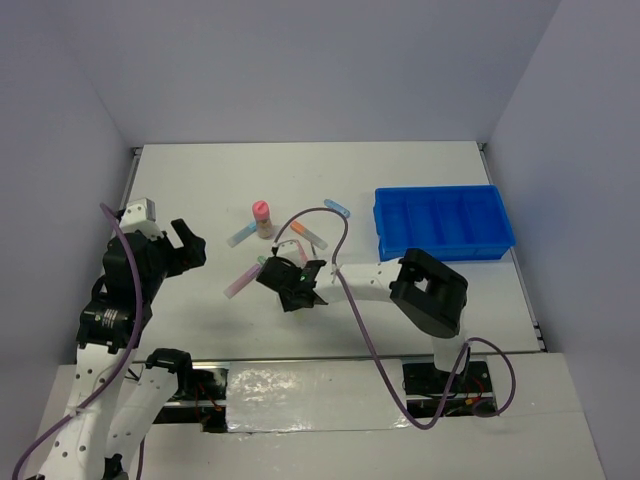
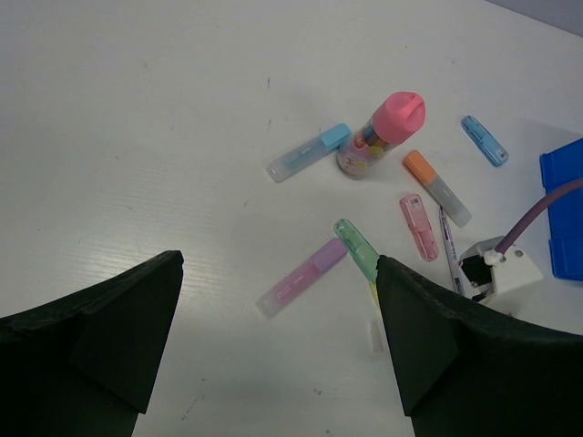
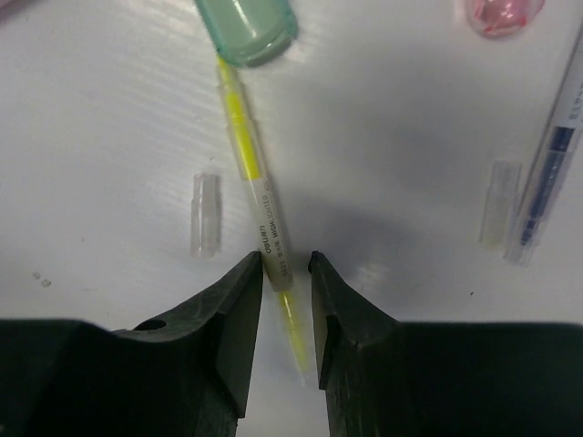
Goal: Sort the stationery into containers
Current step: Pick up the pen from the center of the board.
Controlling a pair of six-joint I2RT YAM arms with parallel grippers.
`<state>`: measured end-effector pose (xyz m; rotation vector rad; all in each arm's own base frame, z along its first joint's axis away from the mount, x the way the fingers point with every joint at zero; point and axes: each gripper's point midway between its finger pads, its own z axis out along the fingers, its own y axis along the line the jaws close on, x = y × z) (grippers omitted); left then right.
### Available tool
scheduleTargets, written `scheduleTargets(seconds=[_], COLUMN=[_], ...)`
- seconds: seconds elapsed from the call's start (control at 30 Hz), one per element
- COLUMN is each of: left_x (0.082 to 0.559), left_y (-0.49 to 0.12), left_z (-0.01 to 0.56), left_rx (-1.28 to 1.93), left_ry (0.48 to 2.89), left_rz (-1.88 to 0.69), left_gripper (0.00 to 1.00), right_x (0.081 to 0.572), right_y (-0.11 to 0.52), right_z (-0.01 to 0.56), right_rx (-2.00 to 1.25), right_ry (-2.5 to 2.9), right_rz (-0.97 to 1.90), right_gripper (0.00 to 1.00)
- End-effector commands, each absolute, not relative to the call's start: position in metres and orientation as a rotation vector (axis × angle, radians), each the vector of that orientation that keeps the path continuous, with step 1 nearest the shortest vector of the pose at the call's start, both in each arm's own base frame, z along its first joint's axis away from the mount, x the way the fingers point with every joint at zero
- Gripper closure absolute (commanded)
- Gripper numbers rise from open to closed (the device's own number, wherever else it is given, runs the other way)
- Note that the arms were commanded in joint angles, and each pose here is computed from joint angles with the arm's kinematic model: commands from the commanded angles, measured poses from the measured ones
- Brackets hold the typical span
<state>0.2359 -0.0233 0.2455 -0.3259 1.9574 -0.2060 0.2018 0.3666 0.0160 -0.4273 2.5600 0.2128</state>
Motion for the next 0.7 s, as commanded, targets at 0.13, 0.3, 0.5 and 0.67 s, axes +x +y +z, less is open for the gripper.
scheduleTargets(seconds=[0.13,0.3,0.5,0.67], left_x=[0.241,0.242,0.242,0.243], left_y=[-0.027,-0.027,-0.027,-0.028], left_z=[0.253,0.252,0.251,0.250], left_rx=[-0.309,-0.310,-0.308,-0.306], left_ry=[1.929,1.932,1.937,1.944], left_rz=[-0.227,-0.225,-0.224,-0.226], left_gripper=[0.01,0.01,0.01,0.01], right_x=[0.214,0.217,0.223,0.225], right_y=[0.347,0.351,0.353,0.356], right_z=[0.002,-0.001,-0.002,-0.006], right_rx=[-0.468,-0.512,-0.575,-0.606], right_ry=[2.591,2.591,2.573,2.571], right_rz=[0.091,0.069,0.045,0.050], right_gripper=[0.64,0.63,0.63,0.63])
